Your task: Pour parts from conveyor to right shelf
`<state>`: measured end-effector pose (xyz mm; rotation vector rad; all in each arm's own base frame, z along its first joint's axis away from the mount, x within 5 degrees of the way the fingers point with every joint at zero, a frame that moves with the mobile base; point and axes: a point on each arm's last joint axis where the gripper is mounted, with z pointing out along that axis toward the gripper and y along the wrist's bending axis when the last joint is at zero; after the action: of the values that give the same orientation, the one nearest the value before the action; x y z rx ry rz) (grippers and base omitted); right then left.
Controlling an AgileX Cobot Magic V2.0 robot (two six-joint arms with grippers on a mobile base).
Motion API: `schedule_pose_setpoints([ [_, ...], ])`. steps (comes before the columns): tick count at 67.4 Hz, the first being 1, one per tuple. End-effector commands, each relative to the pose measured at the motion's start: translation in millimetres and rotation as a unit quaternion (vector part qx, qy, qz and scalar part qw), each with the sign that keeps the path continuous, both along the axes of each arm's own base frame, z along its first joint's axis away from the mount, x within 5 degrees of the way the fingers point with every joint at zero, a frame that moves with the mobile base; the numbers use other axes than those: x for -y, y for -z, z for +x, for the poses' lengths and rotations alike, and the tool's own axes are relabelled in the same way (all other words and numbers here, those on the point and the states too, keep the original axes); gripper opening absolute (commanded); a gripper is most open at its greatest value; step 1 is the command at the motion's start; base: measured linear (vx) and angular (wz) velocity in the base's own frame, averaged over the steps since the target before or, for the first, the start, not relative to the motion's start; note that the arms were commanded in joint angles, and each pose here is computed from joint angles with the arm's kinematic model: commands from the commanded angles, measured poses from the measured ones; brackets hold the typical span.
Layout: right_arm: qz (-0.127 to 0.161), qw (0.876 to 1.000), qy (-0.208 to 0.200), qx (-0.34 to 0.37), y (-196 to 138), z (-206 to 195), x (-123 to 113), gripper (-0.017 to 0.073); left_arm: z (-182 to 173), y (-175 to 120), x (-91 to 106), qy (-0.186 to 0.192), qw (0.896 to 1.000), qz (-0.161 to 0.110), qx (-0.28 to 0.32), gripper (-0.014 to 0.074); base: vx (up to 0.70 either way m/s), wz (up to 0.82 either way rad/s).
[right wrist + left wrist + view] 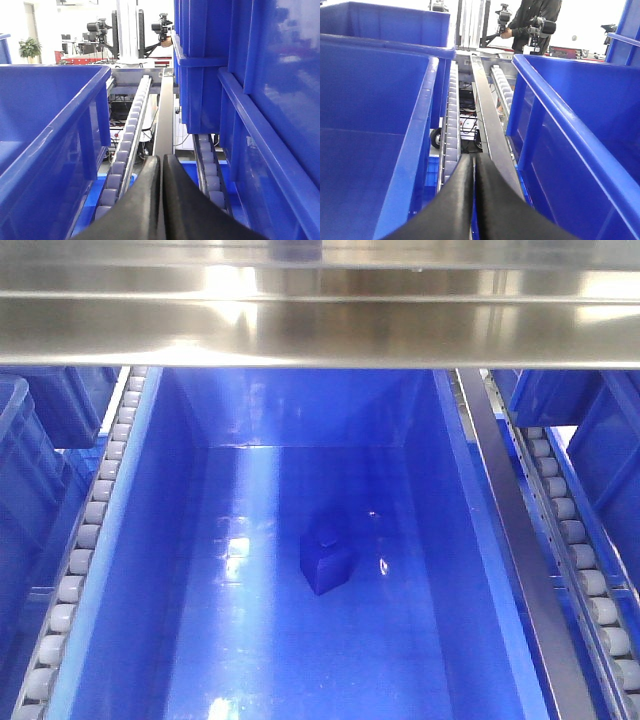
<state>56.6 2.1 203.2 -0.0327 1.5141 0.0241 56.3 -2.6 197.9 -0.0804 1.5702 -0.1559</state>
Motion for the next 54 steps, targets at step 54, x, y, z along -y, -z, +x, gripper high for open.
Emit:
schedule_pose_setpoints([
  [54,0.001,0.999,0.021,0.032,-0.7,-0.4,2.4,-0.0008,0.1,0.0,0.4,0.003,0.999,-0.008,0.031,-0.0006,0.00,0.00],
])
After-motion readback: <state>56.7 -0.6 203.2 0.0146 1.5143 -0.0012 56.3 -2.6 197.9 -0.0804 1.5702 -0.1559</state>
